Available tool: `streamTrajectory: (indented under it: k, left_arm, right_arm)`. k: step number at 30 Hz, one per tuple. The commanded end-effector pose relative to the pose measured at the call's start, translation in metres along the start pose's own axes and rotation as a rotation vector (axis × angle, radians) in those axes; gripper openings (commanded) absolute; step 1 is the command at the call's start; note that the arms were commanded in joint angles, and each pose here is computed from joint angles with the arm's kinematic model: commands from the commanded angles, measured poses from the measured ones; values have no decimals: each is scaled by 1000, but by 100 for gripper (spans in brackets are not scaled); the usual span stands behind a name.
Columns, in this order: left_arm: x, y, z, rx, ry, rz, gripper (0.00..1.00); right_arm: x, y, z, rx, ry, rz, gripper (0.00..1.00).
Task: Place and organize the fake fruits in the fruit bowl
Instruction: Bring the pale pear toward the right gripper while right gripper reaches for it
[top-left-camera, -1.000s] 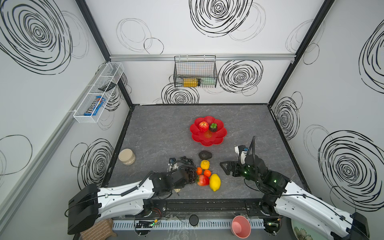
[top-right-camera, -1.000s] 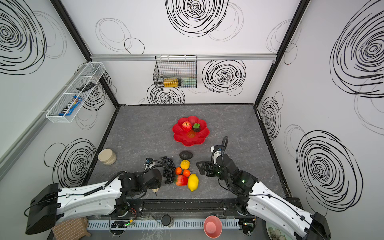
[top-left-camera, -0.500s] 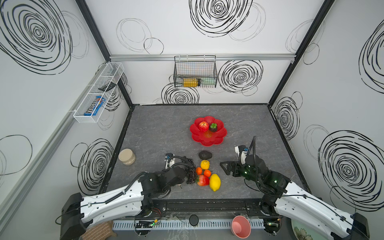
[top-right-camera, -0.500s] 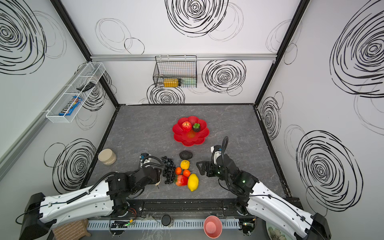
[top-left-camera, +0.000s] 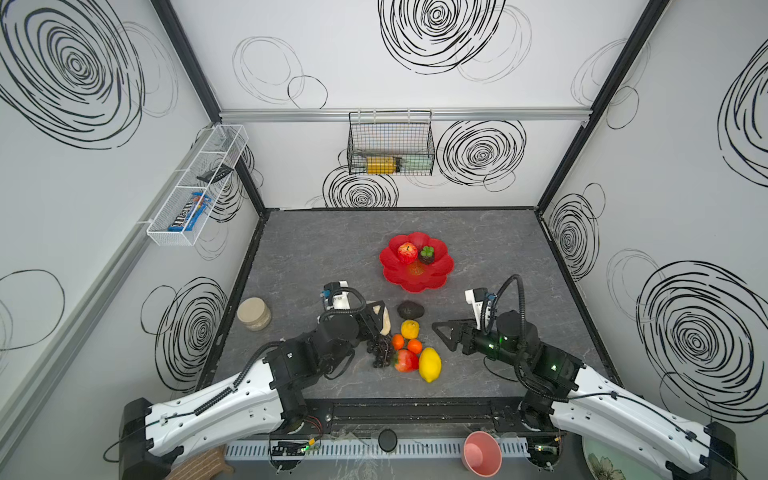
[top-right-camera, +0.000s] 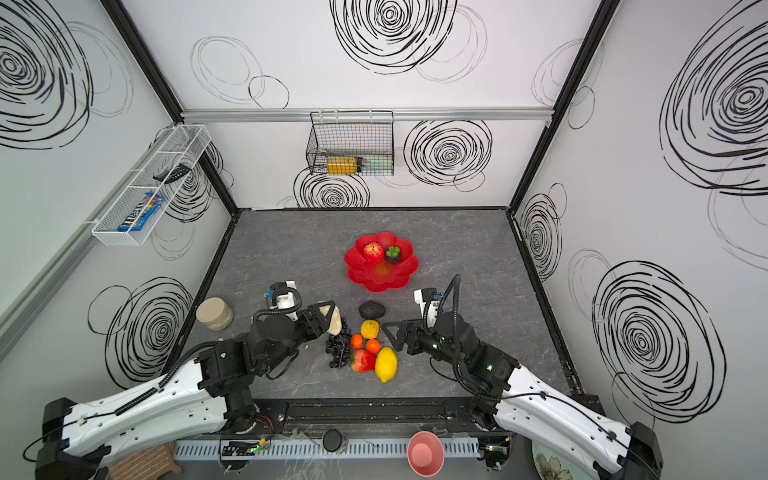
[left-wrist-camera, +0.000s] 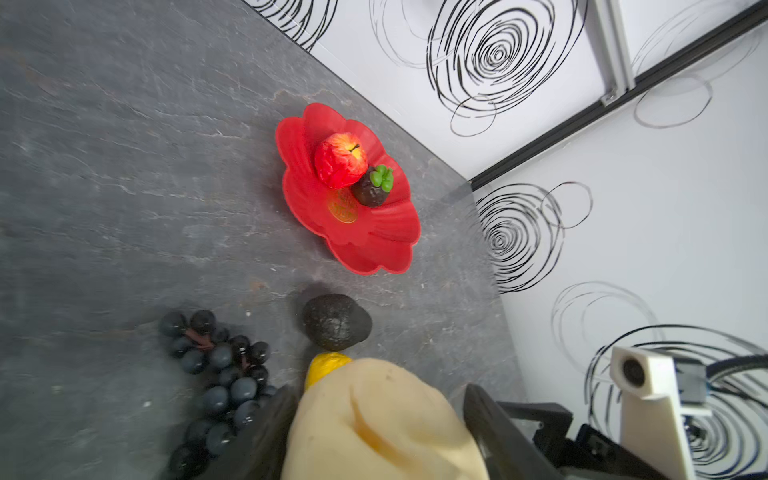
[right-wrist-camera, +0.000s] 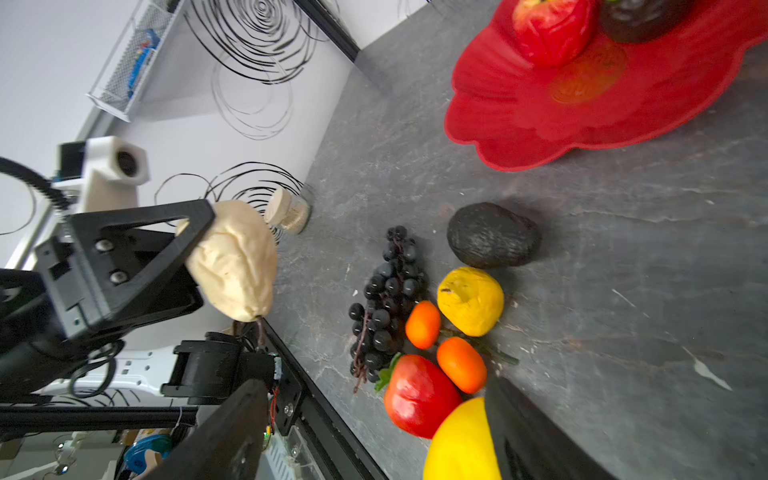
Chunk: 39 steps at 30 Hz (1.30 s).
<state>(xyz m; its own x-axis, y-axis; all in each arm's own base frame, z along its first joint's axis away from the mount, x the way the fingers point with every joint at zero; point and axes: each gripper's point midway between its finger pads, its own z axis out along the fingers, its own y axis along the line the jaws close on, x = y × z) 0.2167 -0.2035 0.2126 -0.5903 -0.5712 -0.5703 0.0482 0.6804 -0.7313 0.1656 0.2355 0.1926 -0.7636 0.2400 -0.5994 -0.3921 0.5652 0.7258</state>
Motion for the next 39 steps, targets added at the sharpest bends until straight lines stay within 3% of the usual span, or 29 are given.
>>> streamTrajectory:
  k: [1,6,14,24,39]
  left_arm:
    - [-8,-24,7,130,-40,-196,66]
    - [7,-22,19,182,-2,-341,66]
    - [19,-14,26,201,13,-456,66]
    - [30,-12,30,201,38,-482,67]
    - [40,-10,35,193,66,-481,67]
  right_arm:
    - [-6,24,-1,-109,-37,23,83]
    - [9,32,8,-141,-3,16,77]
    - [30,44,24,-133,54,-27,64]
    - [42,57,40,-123,105,-80,45]
    - [36,50,42,-64,70,-112,31]
